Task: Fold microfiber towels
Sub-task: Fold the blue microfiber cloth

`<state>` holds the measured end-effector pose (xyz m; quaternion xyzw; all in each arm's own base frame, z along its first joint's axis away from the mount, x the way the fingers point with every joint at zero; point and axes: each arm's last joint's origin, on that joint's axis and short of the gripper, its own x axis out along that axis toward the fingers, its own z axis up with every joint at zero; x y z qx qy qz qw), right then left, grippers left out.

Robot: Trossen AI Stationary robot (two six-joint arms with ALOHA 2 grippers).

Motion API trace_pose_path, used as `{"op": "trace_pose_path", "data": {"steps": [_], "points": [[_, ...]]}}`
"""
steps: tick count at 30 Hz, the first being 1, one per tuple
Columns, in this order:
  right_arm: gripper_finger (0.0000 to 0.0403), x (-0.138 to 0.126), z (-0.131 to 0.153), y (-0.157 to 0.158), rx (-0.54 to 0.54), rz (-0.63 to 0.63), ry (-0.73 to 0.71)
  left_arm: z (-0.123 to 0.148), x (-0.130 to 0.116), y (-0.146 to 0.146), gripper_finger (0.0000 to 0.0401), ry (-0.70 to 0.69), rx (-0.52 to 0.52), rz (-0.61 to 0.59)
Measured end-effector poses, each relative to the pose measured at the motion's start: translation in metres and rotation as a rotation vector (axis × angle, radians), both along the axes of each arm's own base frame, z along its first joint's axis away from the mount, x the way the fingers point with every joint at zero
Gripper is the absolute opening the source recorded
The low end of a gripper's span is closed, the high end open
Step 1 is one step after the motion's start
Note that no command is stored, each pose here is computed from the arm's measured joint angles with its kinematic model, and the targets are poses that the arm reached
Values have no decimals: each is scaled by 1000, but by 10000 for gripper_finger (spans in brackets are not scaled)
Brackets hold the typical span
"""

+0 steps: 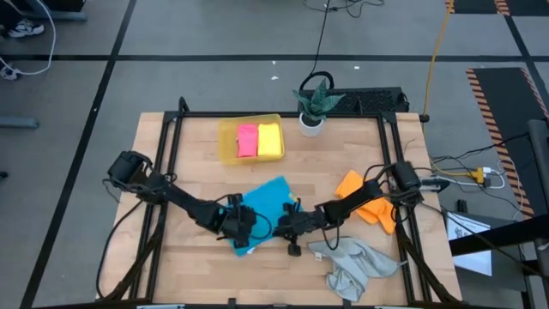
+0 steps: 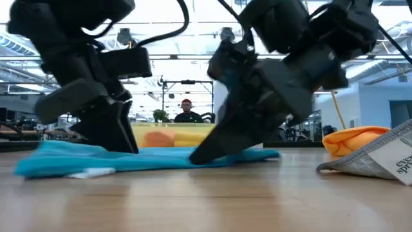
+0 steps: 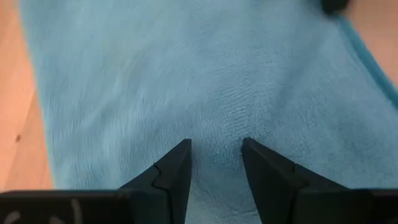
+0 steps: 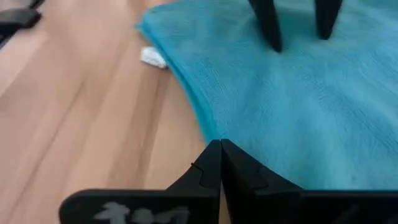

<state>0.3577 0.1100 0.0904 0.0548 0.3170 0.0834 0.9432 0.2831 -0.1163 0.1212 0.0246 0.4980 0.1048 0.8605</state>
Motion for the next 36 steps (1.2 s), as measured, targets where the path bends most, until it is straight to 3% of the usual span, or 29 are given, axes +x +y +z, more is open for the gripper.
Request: {"op": "trace_pose_path", "data": {"steps": [6, 13, 17, 22, 26, 31, 36], "points": [[0, -2, 37, 1, 14, 20, -132, 2, -4, -5, 147, -40, 124, -1], [0, 8, 21, -5, 53, -22, -204, 7, -4, -4, 147, -62, 136, 5], [0, 11, -3, -11, 41, -91, -167, 9, -4, -3, 147, -64, 138, 0], [0, 9, -15, -16, 57, -54, -66, 20, -15, -2, 147, -20, 138, 3], [0, 2, -4, -20, -13, -6, 26, 26, -24, -1, 147, -1, 123, 48], [0, -11, 20, -26, -157, -69, 96, 24, -22, -6, 147, -30, 100, 64], [0, -6, 34, -21, -87, -76, -5, 22, -13, -10, 147, -105, 100, 46]]}}
